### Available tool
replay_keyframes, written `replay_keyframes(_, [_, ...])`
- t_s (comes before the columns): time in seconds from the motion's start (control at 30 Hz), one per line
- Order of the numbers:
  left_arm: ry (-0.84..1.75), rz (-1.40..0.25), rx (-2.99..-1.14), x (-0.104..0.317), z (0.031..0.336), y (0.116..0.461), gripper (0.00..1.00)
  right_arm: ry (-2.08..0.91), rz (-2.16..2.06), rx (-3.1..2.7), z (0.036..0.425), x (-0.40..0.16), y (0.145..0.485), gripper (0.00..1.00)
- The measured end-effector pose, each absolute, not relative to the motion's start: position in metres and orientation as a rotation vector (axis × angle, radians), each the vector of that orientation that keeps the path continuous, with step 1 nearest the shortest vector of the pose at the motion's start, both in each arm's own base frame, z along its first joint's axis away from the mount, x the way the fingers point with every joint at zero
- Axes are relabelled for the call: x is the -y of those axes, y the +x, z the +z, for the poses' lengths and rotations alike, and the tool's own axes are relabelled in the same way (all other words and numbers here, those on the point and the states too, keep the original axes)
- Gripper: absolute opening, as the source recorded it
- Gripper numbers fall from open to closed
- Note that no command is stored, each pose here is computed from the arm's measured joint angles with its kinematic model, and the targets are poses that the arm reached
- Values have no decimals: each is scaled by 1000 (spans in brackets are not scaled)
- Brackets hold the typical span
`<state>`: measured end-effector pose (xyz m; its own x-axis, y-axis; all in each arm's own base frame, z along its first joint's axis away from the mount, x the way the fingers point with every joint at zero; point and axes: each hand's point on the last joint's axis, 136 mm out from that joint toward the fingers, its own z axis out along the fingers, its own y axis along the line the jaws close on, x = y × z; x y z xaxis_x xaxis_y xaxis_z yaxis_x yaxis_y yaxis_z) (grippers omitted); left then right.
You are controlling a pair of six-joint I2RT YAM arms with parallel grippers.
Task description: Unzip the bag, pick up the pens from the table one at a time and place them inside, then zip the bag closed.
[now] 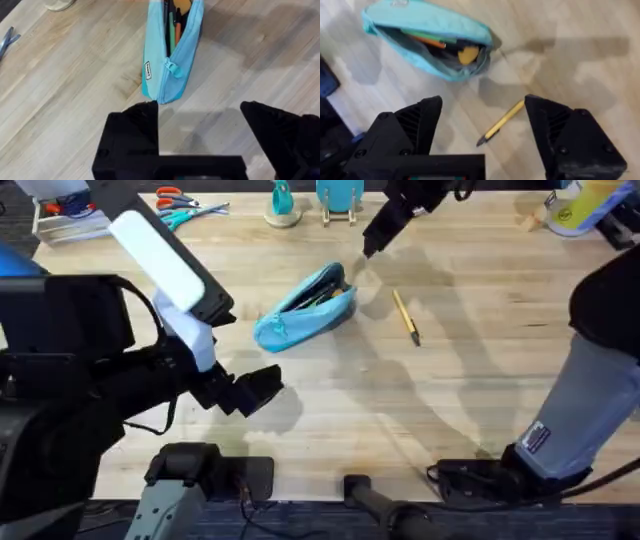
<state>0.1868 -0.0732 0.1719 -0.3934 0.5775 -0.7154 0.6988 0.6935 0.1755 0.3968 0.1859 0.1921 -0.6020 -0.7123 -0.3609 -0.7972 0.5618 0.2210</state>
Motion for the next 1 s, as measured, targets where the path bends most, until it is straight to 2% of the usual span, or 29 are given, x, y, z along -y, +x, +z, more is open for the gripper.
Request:
replay_keyframes(0.43, [973,-195,-2107,73,172,187,994,-940,548,-2804,188,-178,387,996])
replay_keyframes(0.73, [973,-195,-2108,73,172,187,994,-875,540,-2828,188,-171,391,996])
replay_keyframes(1.0, [973,-195,-2107,73,172,187,994,-845,326,-2875,184,-141,397,997])
